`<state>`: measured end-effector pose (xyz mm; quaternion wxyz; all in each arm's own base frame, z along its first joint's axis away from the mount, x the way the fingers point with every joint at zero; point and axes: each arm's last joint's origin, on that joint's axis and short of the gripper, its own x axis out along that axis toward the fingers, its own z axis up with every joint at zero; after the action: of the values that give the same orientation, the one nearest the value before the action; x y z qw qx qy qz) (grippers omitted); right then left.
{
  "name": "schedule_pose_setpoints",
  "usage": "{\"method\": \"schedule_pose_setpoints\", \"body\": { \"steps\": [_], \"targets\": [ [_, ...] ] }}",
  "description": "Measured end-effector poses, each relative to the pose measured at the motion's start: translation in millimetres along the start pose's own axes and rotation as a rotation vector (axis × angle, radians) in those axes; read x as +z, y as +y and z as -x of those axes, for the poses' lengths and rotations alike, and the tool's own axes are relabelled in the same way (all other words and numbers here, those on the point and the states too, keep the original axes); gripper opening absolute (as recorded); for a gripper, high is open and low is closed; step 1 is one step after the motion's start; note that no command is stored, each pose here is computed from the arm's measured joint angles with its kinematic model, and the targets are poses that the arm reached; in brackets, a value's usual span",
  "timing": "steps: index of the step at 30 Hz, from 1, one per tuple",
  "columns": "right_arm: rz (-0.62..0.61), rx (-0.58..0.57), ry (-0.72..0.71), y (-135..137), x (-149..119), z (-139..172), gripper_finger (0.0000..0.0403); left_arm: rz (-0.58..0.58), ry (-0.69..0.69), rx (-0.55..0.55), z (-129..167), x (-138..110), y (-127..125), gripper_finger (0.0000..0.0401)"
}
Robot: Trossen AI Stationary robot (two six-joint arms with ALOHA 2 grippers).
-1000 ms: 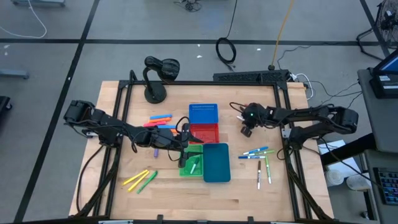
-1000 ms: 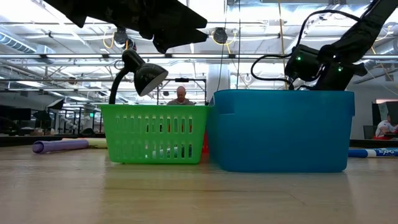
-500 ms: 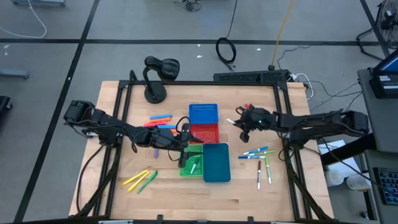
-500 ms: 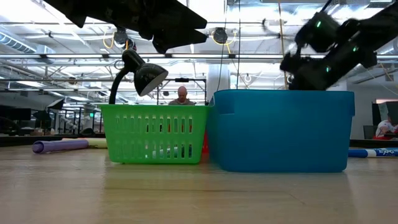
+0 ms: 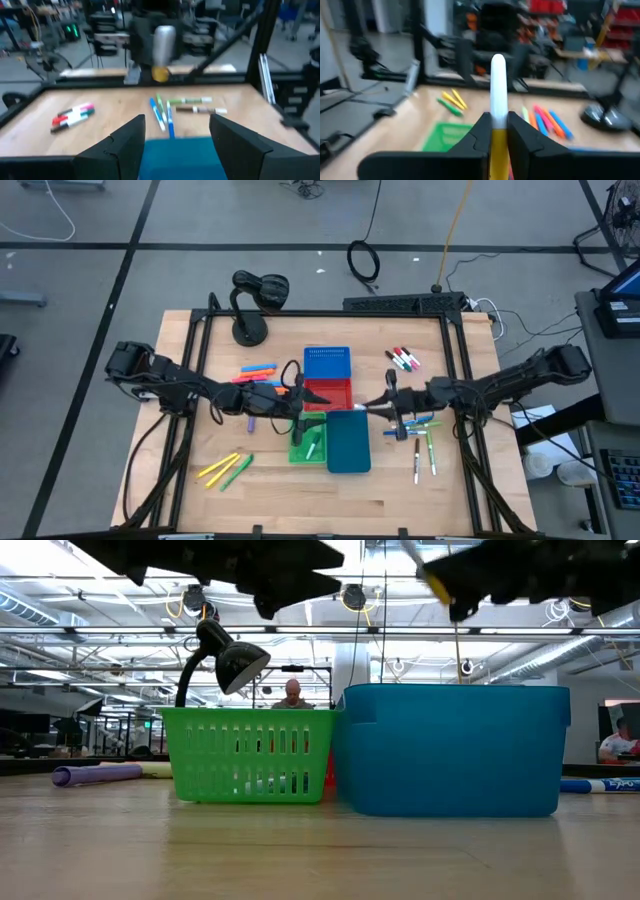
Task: Pick & Place Markers
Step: Put the small yellow highlighter pen into the green bin
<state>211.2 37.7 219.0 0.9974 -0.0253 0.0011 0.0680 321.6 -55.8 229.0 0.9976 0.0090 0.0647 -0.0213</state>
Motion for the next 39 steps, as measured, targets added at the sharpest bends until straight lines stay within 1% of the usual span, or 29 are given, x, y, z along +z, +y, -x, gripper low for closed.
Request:
{"method": "schedule_pose_setpoints", "body": {
  "steps": [3, 7, 11, 15, 20, 22, 25, 29, 32, 39],
  "targets": [
    [0.037, 0.043, -0.048, 10, 1, -3, 0.0024, 0.012, -0.076, 0.010, -9, -3, 2, 0.0228],
    [0.097, 0.069, -0.057, 18, -2, -7, 0.0024, -0.038, -0.135, 0.018, -19, -11, 2, 0.0228],
    [0.107, 0.068, -0.066, 19, -4, -9, 0.0024, -0.045, -0.200, 0.002, -25, -8, 1, 0.0228],
    [0.114, 0.066, -0.069, 19, -4, -10, 0.0024, -0.041, -0.227, -0.017, -33, -1, -1, 0.0228],
    [0.114, 0.065, -0.076, 19, -4, -10, 0.0024, -0.065, -0.225, -0.051, -54, 2, -8, 0.0228],
    [0.114, 0.065, -0.076, 19, -4, -10, 0.0024, -0.090, -0.216, -0.080, -63, 1, -12, 0.0228],
    [0.115, 0.066, -0.067, 19, -5, -10, 0.0024, -0.125, -0.233, -0.094, -70, 5, -18, 0.0228],
    [0.115, 0.066, -0.061, 19, -5, -10, 0.0024, -0.162, -0.257, -0.102, -73, 10, -24, 0.0228],
    [0.115, 0.067, -0.060, 19, -5, -10, 0.0024, -0.162, -0.262, -0.104, -74, 13, -25, 0.0228],
    [0.115, 0.066, -0.065, 19, -5, -10, 0.0024, -0.160, -0.230, -0.102, -75, 11, -24, 0.0228]
  ]
}}
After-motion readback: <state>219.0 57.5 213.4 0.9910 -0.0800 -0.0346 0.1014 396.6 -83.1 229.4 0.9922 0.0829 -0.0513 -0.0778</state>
